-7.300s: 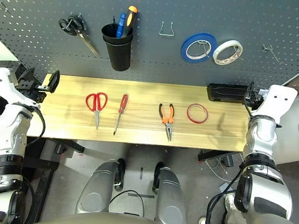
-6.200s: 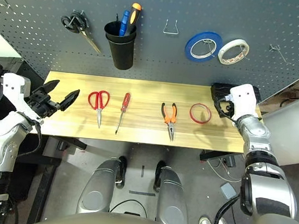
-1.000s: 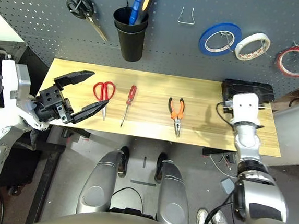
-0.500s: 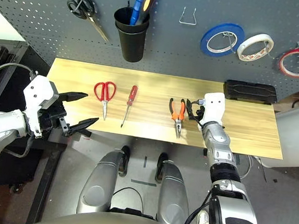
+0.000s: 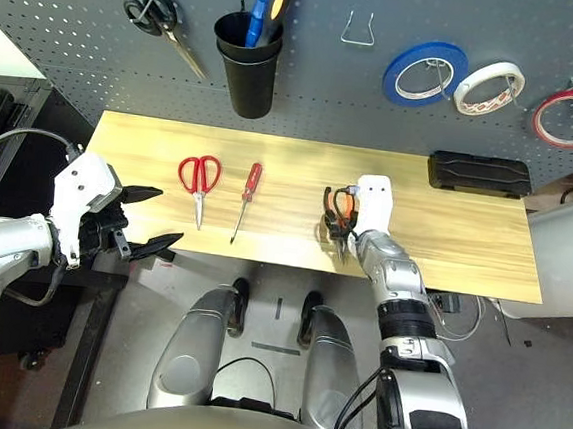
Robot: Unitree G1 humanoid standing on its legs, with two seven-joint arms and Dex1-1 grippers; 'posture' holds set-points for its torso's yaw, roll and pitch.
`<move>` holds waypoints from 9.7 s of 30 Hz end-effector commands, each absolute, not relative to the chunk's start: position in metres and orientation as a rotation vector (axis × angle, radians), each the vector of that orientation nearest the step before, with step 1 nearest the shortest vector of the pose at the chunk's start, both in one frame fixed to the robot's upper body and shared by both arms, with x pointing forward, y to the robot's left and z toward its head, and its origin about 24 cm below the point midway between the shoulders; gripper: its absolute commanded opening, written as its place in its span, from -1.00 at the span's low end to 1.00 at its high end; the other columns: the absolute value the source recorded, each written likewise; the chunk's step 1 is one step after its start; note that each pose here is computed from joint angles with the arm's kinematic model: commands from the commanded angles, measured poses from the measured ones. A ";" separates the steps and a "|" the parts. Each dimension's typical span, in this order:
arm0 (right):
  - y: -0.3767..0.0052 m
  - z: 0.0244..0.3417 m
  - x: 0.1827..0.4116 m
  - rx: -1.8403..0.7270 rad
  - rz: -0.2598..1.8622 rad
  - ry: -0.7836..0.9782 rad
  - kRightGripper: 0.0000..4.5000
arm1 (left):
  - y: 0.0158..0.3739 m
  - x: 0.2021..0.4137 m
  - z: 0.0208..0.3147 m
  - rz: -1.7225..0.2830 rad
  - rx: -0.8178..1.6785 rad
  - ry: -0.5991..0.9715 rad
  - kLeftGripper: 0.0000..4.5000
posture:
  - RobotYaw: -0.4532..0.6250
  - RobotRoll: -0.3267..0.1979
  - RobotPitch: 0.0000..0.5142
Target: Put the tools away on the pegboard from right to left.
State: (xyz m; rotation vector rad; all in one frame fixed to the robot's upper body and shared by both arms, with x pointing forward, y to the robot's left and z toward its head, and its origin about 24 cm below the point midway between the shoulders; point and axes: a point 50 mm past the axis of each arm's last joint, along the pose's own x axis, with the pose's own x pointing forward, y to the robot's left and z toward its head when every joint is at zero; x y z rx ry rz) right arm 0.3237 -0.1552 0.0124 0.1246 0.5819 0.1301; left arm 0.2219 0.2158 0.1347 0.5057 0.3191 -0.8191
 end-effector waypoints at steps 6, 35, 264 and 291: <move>-0.145 -0.005 0.329 0.123 0.067 0.758 0.99 | 0.215 0.217 0.129 -0.816 0.509 0.362 1.00 | 0.60 0.25 0.21; -0.164 0.011 0.332 -0.145 0.188 0.998 0.99 | 0.212 0.218 0.130 -0.796 0.505 0.360 1.00 | 0.63 0.25 0.16; -0.130 0.194 0.339 -0.174 0.216 -0.894 0.99 | 0.171 0.231 0.223 -0.948 0.249 -0.346 1.00 | 0.44 0.25 -0.11; -0.161 0.070 0.278 -0.448 0.759 -0.168 0.99 | 0.161 0.271 0.126 -0.735 0.249 0.147 1.00 | 0.34 0.25 0.08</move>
